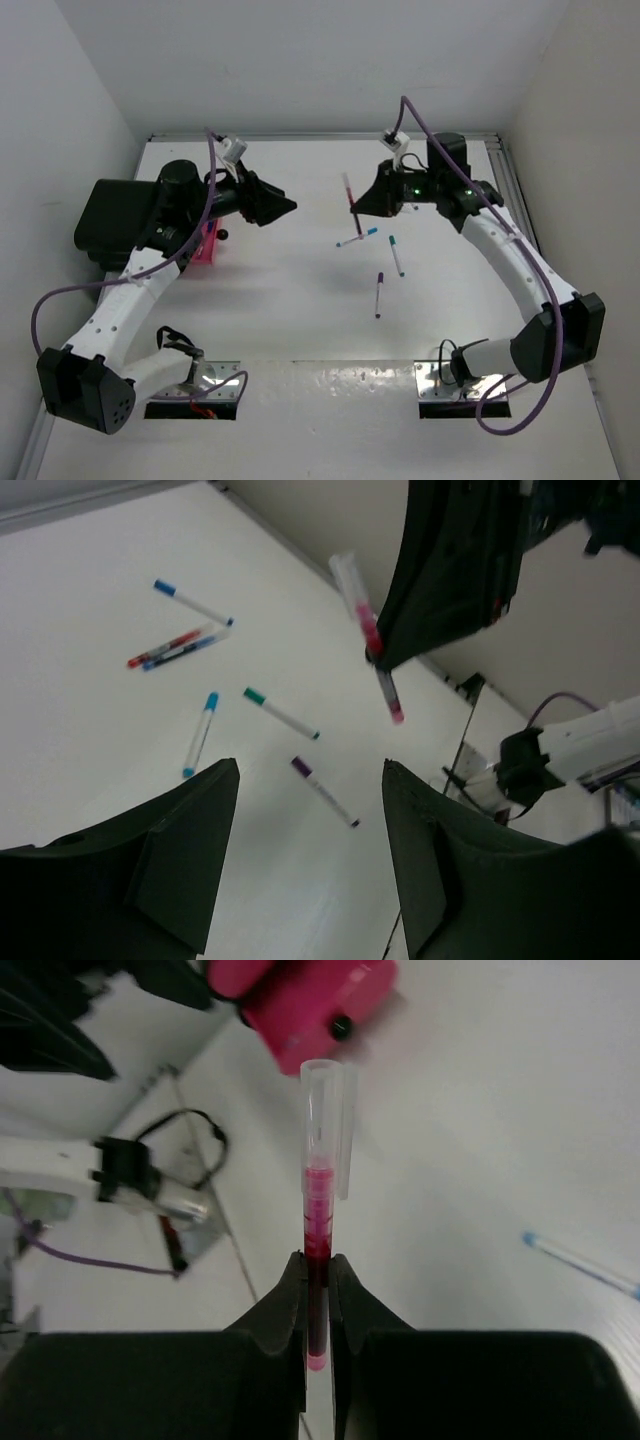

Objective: Sort the stationery into containers
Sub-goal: Pick up the pen from the center of the board, then place the pen in the drawer.

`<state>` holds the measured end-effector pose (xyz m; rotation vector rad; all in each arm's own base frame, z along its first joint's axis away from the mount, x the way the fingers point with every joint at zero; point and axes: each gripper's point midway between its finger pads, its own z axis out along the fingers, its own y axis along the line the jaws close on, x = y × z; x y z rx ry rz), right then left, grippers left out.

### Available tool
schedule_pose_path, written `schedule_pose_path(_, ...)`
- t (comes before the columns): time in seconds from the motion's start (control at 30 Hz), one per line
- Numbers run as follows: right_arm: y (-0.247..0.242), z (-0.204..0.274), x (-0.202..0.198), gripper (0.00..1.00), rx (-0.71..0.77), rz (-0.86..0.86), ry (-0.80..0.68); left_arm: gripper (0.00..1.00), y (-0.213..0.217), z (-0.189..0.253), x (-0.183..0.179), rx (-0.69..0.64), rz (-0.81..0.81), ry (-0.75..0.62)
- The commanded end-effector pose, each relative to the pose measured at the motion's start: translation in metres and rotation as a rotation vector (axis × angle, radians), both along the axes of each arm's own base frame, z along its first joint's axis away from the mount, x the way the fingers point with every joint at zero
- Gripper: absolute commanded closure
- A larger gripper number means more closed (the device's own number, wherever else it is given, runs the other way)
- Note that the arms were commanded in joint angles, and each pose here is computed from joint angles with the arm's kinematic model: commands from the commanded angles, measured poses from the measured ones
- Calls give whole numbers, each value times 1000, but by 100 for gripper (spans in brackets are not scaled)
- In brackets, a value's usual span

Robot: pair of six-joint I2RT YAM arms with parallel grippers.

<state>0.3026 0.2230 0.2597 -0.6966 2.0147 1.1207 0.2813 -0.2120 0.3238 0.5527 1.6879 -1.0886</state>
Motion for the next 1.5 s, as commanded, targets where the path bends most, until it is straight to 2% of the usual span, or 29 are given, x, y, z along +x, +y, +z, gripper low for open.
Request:
schedule_pose_path(0.0, 46, 62, -11, 100, 237, 87, -35, 35, -23, 49, -7, -196, -75, -16)
schedule_pose_path(0.13, 75, 89, -11, 100, 341, 113, 31, 39, -39, 53, -12, -191, -89, -44)
schedule_pose_path(0.3, 89, 95, -24, 100, 355, 157, 41, 47, -37, 52, -8, -193, -52, -40)
schedule_pose_path(0.47, 95, 93, -30, 100, 346, 181, 48, 56, -41, 65, -11, -264, -78, -31)
schedule_pose_path(0.83, 100, 88, -33, 100, 320, 202, 33, 56, -48, 62, -4, -274, -80, 2)
schedule_pose_path(1.17, 107, 83, -32, 100, 308, 215, 29, 65, -49, 61, -4, -286, -94, 8)
schedule_pose_path(1.3, 108, 82, -32, 100, 308, 214, 29, 76, -48, 58, -5, -273, -97, 9)
schedule_pose_path(1.33, 108, 81, -31, 100, 305, 209, 32, 85, -47, 58, -4, -265, -93, 6)
schedule_pose_path(1.37, 108, 81, -31, 99, 303, 205, 31, 88, -43, 56, 0, -247, -79, 10)
schedule_pose_path(1.4, 107, 80, -30, 82, 299, 203, 21, 91, -40, 55, 3, -236, -66, 17)
schedule_pose_path(1.47, 100, 78, -25, 60, 283, 175, 29, 99, -24, 36, 17, -152, -21, 50)
